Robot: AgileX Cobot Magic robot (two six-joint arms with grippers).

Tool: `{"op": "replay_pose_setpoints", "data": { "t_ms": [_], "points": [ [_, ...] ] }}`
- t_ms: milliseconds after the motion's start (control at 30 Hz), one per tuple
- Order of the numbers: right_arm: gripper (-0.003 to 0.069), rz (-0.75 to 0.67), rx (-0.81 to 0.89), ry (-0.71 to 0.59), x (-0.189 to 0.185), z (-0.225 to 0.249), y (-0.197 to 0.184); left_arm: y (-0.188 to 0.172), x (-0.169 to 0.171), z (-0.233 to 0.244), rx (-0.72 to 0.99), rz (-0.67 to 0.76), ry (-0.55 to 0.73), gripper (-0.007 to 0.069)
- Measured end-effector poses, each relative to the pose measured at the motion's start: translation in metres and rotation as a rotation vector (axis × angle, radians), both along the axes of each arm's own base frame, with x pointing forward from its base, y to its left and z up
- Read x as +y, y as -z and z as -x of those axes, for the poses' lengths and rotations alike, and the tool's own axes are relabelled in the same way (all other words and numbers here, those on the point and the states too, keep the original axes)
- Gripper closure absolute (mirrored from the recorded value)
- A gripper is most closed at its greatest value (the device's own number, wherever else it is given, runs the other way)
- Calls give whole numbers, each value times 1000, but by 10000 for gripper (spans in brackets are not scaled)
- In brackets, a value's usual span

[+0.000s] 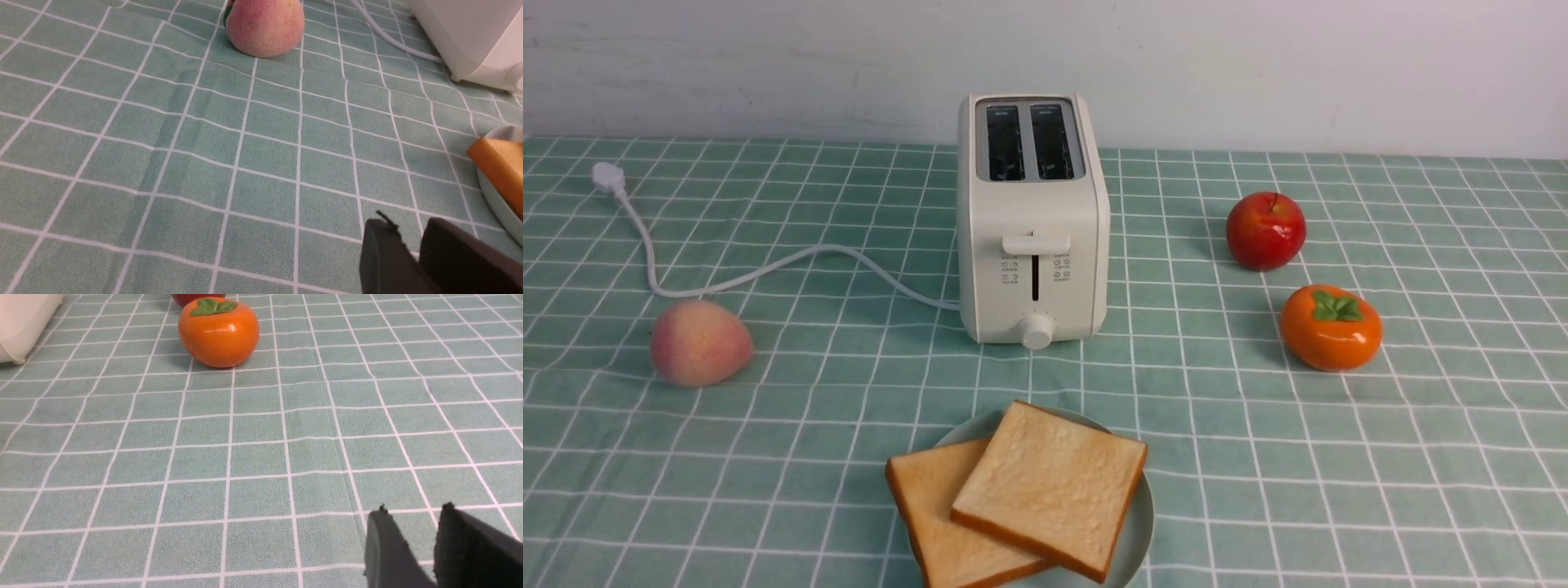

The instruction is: Take toasted bread from bread machine on blue coffee table place on plate.

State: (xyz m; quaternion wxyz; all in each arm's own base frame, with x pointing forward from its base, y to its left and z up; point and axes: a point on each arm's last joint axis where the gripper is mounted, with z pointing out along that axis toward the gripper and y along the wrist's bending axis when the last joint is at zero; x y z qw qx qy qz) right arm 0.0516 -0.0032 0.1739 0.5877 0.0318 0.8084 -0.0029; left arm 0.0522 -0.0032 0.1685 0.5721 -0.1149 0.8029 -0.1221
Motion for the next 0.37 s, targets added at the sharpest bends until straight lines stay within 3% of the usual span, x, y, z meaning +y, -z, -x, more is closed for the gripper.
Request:
{"op": "replay_pose_setpoints", "data": {
  "t_ms": [367],
  "points": [
    [449,1,0,0,0,0,0,0,0,0,0,0,0,481]
  ]
}}
